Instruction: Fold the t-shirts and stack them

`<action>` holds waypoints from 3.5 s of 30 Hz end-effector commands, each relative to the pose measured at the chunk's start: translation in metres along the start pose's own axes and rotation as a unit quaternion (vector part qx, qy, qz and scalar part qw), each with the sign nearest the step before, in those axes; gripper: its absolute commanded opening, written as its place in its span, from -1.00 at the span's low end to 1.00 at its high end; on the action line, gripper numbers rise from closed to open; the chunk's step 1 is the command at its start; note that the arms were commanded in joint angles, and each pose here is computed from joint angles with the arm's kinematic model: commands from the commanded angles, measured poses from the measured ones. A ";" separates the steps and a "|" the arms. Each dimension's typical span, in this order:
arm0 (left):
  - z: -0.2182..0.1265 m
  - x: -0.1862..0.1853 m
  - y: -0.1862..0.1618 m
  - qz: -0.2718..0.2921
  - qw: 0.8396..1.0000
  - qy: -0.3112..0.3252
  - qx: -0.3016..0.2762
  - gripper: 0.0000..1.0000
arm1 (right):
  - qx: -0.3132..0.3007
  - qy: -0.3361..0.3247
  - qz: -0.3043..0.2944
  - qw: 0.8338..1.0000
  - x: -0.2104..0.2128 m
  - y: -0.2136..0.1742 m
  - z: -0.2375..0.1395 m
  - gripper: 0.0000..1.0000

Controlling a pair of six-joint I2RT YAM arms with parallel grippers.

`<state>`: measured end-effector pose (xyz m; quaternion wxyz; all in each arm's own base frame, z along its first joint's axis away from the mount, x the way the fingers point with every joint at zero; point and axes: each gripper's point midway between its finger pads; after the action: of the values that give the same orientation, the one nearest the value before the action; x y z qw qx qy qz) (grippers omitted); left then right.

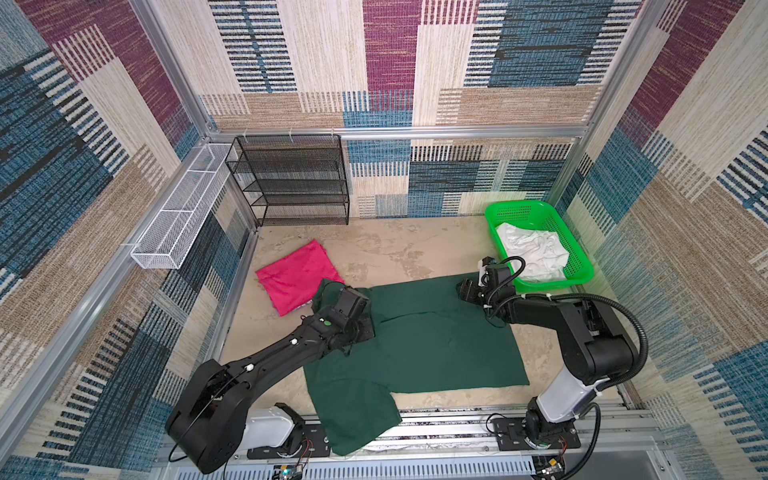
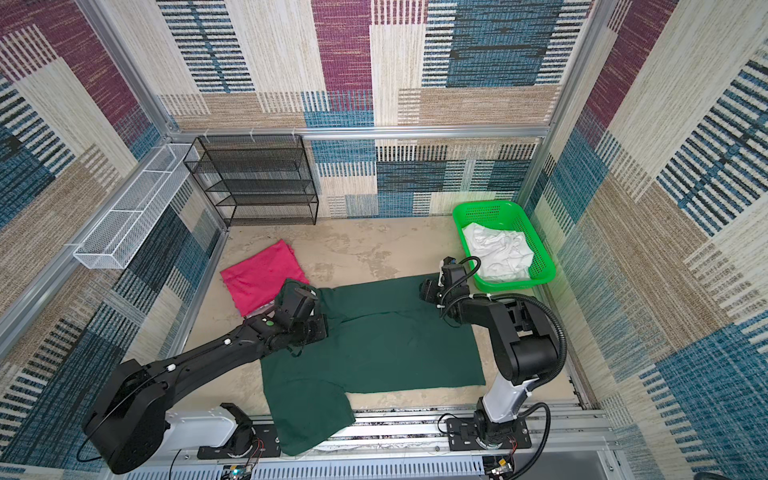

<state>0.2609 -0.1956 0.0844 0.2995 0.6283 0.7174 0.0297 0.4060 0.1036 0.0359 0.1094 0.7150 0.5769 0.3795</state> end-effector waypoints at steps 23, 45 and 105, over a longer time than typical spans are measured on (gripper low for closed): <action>-0.045 0.056 0.133 0.044 0.991 0.060 -0.113 0.07 | 0.076 -0.025 0.019 0.997 -0.013 -0.037 -0.003 0.48; 0.039 0.135 0.179 -0.024 0.991 0.131 -0.032 -0.09 | 0.084 -0.022 0.014 0.996 -0.011 -0.037 -0.002 0.49; -0.038 0.151 0.129 -0.087 0.981 0.151 -0.083 -0.04 | 0.011 0.012 -0.036 0.999 0.030 0.076 0.006 0.53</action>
<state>0.3892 0.0026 0.1363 0.2474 0.5170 0.7888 0.2220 0.4767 0.1085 0.0865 0.1049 0.6934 0.5999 0.3851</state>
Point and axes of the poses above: each gripper's point midway between its finger pads, its own z axis out along the fingers, its own x axis along the line the jaws close on, y = z × x, and after that the axes turned 1 degree about z, right-handed
